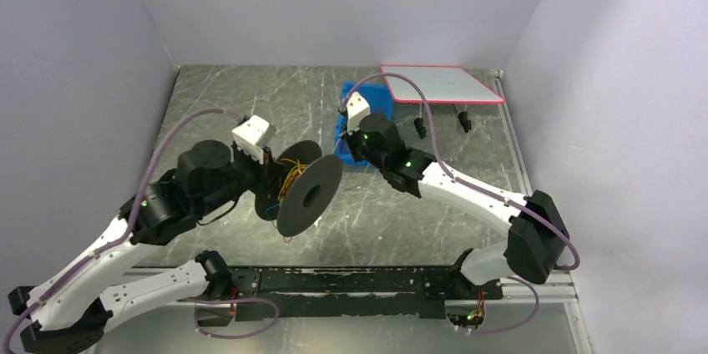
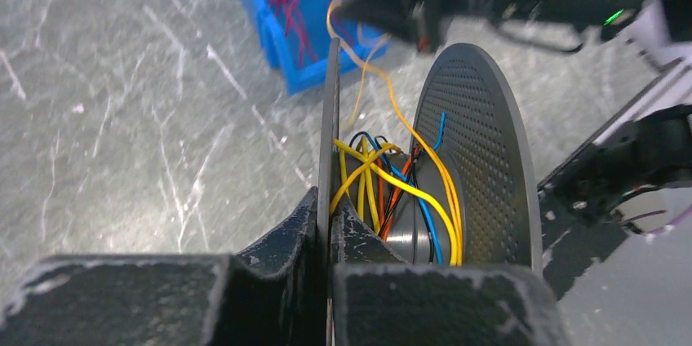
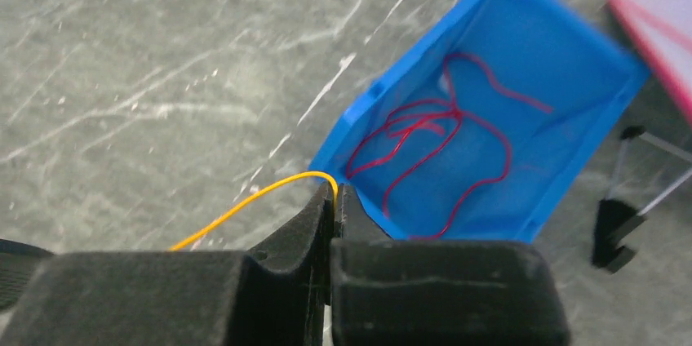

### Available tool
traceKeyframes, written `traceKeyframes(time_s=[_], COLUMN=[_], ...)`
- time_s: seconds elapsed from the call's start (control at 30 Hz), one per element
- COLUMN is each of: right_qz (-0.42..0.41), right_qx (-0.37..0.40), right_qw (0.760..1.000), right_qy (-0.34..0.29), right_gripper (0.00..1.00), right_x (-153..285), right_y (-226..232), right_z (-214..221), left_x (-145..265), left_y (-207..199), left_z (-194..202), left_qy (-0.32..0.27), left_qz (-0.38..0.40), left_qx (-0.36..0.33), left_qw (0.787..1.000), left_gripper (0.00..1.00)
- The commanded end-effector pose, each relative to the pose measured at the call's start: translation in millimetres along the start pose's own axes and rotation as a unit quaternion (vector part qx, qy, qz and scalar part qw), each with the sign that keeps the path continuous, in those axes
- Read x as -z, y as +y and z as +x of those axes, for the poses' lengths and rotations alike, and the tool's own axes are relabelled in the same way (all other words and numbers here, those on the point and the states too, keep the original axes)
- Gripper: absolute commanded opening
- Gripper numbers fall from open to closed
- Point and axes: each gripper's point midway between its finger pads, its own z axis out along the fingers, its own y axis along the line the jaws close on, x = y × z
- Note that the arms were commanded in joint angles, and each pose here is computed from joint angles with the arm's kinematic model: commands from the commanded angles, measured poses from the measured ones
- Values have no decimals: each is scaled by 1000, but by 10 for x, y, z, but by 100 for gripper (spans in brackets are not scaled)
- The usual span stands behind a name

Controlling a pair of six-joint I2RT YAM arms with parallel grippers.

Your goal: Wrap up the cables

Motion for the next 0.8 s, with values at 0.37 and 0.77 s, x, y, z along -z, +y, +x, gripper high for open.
traceKeyframes(time_s=[0.37, 0.77], right_qz=[-187, -243], right_qx=[-156, -187], right_qw=[969, 948], right_qy=[-50, -86], right_gripper=[0, 27], right_x=[452, 630], right_y=[660, 819], right_z=[605, 594], left_x=[706, 824], left_y=[-590, -790], left_z=[-1041, -1323], left_qy=[-125, -157], left_qz=[162, 210], left_qx=[-7, 3], left_qw=[979, 965], left_gripper=[7, 7])
